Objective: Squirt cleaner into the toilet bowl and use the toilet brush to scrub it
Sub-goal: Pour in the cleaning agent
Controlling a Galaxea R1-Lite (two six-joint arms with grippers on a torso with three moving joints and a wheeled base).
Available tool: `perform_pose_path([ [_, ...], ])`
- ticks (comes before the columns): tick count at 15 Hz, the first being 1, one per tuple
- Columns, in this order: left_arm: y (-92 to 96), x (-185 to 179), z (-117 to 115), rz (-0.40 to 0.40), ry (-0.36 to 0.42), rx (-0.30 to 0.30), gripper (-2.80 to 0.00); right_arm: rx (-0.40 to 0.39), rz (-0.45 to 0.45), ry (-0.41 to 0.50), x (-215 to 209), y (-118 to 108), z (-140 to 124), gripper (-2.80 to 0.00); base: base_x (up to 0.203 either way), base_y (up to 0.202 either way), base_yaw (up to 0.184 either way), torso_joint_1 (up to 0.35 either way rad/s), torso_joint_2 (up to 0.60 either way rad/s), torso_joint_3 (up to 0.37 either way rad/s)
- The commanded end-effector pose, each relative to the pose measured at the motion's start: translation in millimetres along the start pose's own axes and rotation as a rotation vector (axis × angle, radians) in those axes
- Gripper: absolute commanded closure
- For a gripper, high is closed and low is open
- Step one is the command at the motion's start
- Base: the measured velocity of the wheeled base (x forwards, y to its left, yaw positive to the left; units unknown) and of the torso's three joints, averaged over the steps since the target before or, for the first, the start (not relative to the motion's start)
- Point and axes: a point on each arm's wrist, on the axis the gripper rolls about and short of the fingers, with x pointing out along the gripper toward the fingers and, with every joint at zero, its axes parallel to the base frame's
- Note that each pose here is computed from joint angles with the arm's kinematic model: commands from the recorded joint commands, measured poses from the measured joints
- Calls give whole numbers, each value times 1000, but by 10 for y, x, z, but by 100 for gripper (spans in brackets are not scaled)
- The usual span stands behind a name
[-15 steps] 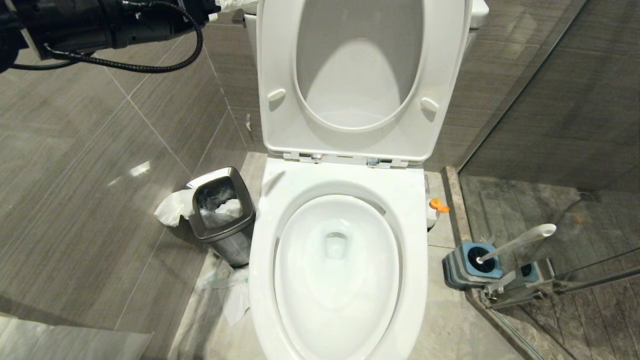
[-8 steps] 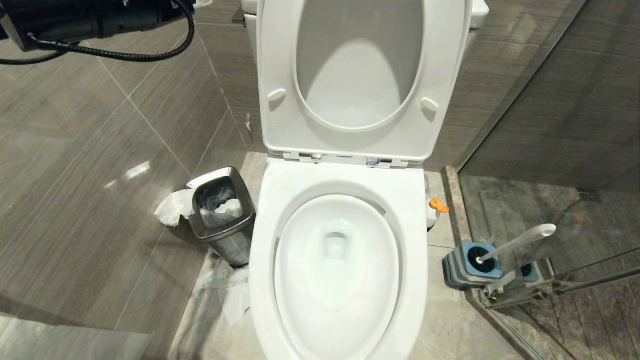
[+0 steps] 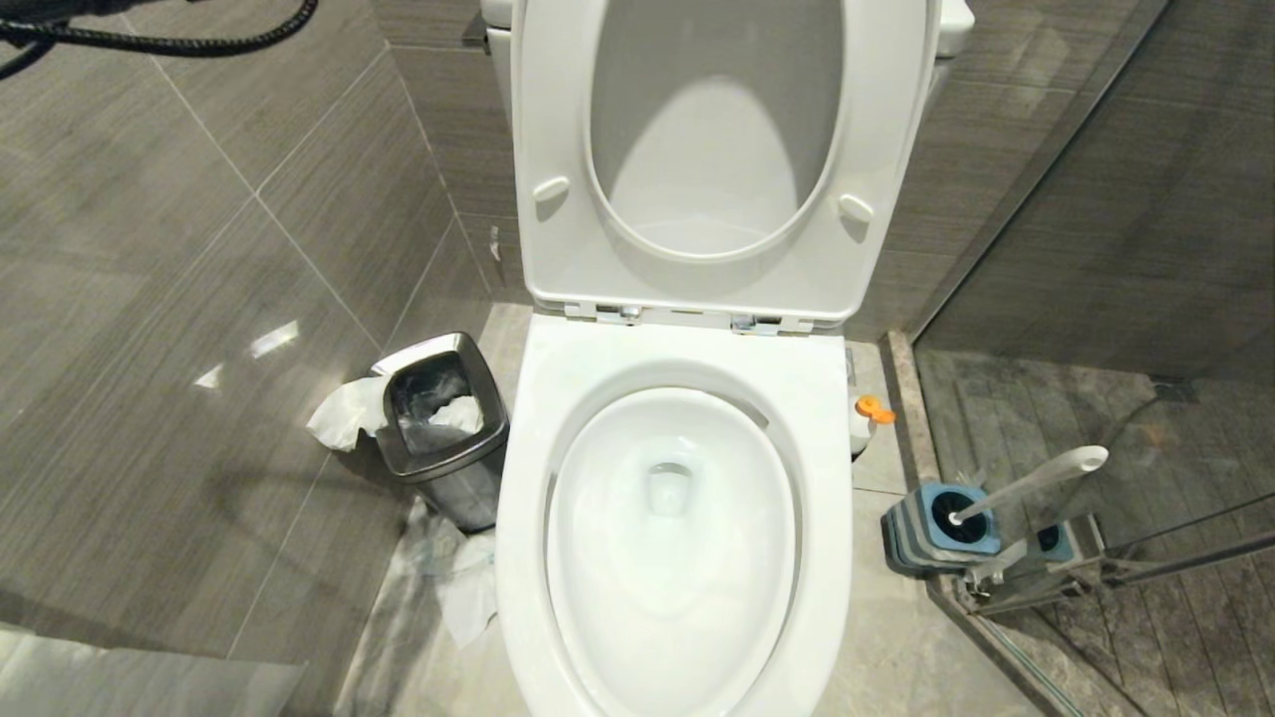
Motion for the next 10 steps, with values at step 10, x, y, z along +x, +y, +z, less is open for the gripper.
perform_pose_path([
  [10,-450,-1656,911,29,-184,80,0,0,0,-1,0,0,0,0,0,0,0,0,0,0],
])
